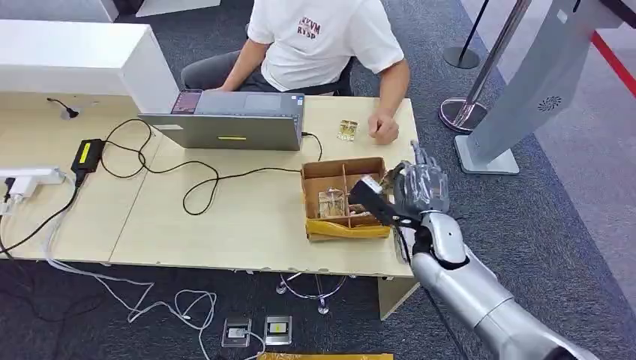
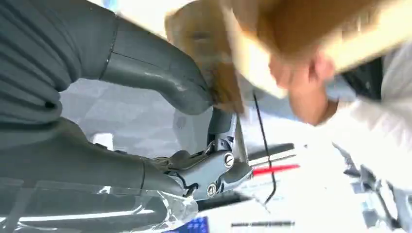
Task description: Pass the card to the sensor for recognition and then transmit it.
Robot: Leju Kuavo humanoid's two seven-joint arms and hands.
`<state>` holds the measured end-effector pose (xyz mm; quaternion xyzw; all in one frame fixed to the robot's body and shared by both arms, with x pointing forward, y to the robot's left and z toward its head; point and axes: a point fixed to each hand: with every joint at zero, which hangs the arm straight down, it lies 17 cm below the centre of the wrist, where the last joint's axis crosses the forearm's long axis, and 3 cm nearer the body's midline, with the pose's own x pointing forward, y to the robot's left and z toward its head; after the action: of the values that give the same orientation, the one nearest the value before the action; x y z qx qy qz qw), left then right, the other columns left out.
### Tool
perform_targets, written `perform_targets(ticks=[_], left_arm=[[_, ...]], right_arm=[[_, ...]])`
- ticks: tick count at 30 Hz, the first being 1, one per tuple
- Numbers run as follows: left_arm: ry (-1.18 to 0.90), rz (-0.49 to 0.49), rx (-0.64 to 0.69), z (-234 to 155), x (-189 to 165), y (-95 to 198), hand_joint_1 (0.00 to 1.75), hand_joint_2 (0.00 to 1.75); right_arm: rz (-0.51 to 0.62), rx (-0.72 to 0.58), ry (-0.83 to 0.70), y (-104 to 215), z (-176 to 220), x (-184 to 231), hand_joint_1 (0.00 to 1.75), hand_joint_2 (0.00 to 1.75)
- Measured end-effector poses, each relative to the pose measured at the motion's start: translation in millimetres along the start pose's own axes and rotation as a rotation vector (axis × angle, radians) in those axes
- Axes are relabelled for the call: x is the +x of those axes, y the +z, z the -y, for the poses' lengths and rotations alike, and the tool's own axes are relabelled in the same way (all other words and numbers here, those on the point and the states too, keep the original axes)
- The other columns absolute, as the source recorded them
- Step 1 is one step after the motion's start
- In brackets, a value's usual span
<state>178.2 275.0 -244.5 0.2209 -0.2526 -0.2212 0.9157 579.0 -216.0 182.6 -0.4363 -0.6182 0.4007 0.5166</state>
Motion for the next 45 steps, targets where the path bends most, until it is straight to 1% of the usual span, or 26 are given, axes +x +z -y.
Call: perform_targets(ticks=[5, 10, 14, 19, 24, 29, 33, 34, 35, 36, 45], left_arm=[[-0.008, 0.007, 0.000, 0, 1, 0, 0.00, 1.75], [-0.020, 0.018, -0.004, 2, 4, 0, 0.00, 1.75], [-0.028, 0.024, -0.005, 2, 6, 0, 0.00, 1.75], [-0.038, 0.035, -0.008, 2, 9, 0, 0.00, 1.75], [-0.056, 0.047, -0.018, 2, 15, -2, 0.00, 1.75], [-0.067, 0.060, -0.016, 0, 20, -3, 0.00, 1.75], [-0.073, 0.068, -0.014, -1, 23, -4, 0.00, 1.75], [-0.075, 0.070, -0.014, -1, 24, -4, 0.00, 1.75], [-0.077, 0.072, -0.013, -1, 24, -4, 0.00, 1.75], [-0.077, 0.073, -0.013, -1, 25, -4, 0.00, 1.75], [-0.078, 0.071, -0.022, -1, 24, -5, 0.00, 1.75]], right_arm=[[-0.027, -0.102, -0.007, -25, 56, -6, 1.75, 1.75], [-0.042, -0.153, -0.008, -35, 87, -13, 1.75, 1.75], [-0.049, -0.179, -0.008, -40, 103, -17, 1.75, 1.75], [-0.065, -0.181, 0.002, -43, 111, -23, 1.75, 1.75], [-0.061, -0.183, 0.018, -52, 126, -18, 1.75, 1.75], [-0.035, -0.184, 0.047, -69, 141, 0, 1.75, 1.75], [-0.016, -0.177, 0.059, -79, 143, 20, 1.75, 1.75], [-0.017, -0.177, 0.064, -83, 144, 24, 1.48, 1.75], [-0.017, -0.180, 0.067, -85, 147, 26, 0.45, 1.75], [-0.019, -0.176, 0.070, -87, 146, 28, 0.00, 1.75], [-0.009, -0.150, 0.070, -96, 133, 47, 0.00, 1.75]])
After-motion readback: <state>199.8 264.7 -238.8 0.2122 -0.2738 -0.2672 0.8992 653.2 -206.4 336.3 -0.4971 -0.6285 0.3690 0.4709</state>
